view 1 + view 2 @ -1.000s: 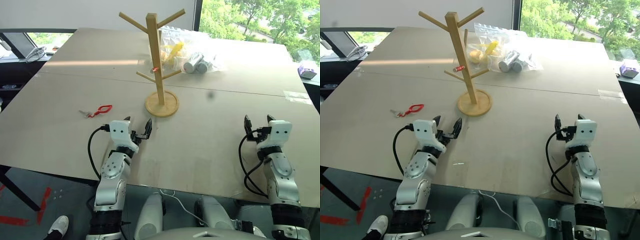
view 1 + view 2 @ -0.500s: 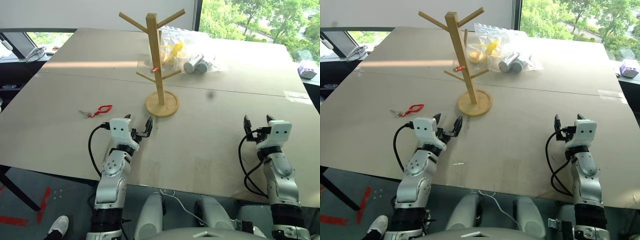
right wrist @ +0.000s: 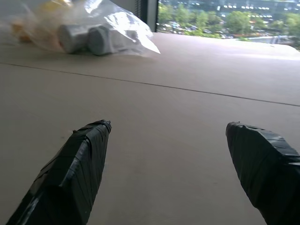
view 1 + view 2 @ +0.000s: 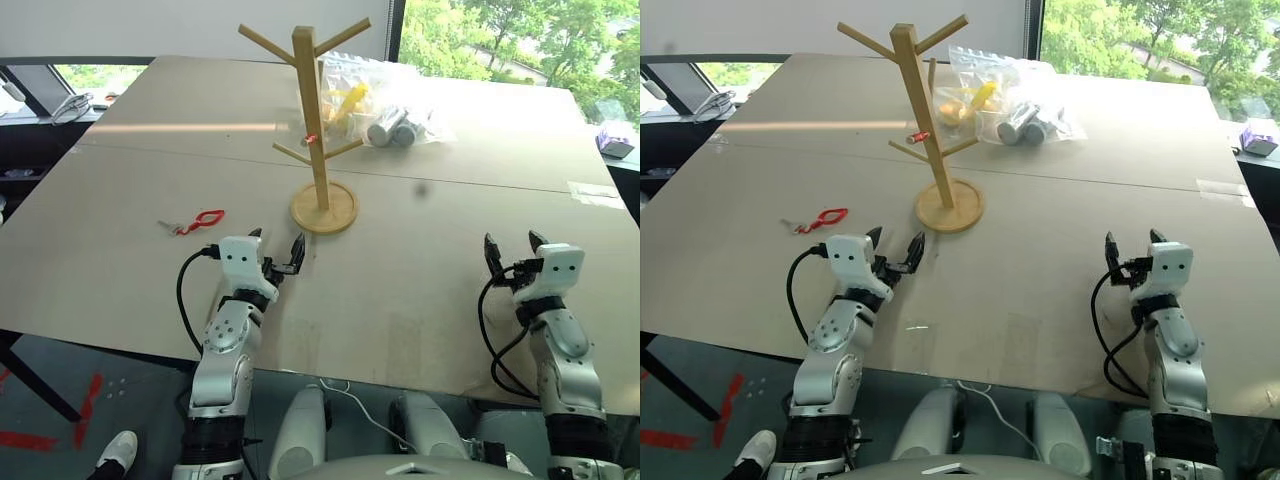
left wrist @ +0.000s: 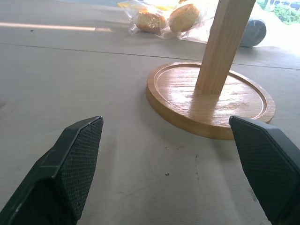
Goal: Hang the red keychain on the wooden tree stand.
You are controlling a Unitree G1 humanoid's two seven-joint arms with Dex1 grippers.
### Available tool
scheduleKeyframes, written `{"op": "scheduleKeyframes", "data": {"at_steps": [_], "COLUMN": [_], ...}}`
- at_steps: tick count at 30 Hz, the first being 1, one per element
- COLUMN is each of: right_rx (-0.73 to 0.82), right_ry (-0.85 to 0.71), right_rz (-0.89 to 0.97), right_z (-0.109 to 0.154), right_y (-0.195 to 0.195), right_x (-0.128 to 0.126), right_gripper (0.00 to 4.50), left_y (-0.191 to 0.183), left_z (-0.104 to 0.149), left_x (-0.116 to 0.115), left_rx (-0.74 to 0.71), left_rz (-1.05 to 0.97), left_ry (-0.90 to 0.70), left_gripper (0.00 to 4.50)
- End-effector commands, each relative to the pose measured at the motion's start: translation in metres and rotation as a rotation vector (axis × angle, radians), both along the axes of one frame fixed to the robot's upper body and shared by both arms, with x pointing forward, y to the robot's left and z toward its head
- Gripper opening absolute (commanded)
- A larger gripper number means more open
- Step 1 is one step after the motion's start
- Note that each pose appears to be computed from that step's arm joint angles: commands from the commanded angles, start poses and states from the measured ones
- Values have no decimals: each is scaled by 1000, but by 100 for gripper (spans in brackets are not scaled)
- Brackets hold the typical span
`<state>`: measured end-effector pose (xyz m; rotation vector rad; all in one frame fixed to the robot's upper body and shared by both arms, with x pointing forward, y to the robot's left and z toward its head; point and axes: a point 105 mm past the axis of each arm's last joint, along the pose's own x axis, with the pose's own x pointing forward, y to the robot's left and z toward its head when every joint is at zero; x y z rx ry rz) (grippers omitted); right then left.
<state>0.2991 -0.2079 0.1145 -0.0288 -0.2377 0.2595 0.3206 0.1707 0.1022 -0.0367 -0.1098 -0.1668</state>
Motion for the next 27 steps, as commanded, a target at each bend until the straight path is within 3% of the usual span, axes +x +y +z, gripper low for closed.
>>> {"op": "scheduleKeyframes", "data": {"at_steps": [1, 7, 9, 15, 21, 27], "right_rx": [-29, -248, -272, -300, -298, -315], "right_ry": [-113, -46, -32, -43, -55, -71], "right_rz": [425, 850, 928, 909, 913, 887], "right_z": [42, 37, 35, 31, 26, 27], "right_y": [41, 70, 69, 63, 70, 68], "right_x": [-38, -87, -89, -70, -64, -56], "right_gripper": [422, 422, 422, 422, 422, 422], "left_y": [16, 43, 59, 74, 111, 146], "left_z": [11, 13, 16, 29, 38, 42], "left_x": [0, 4, 2, -4, -8, 3], "left_rx": [-23, -38, -42, 26, 132, 249], "left_rz": [75, 193, 249, 148, 23, -35], "left_ry": [-35, -31, -35, -24, 39, 120], "left_gripper": [446, 446, 446, 446, 446, 446]}}
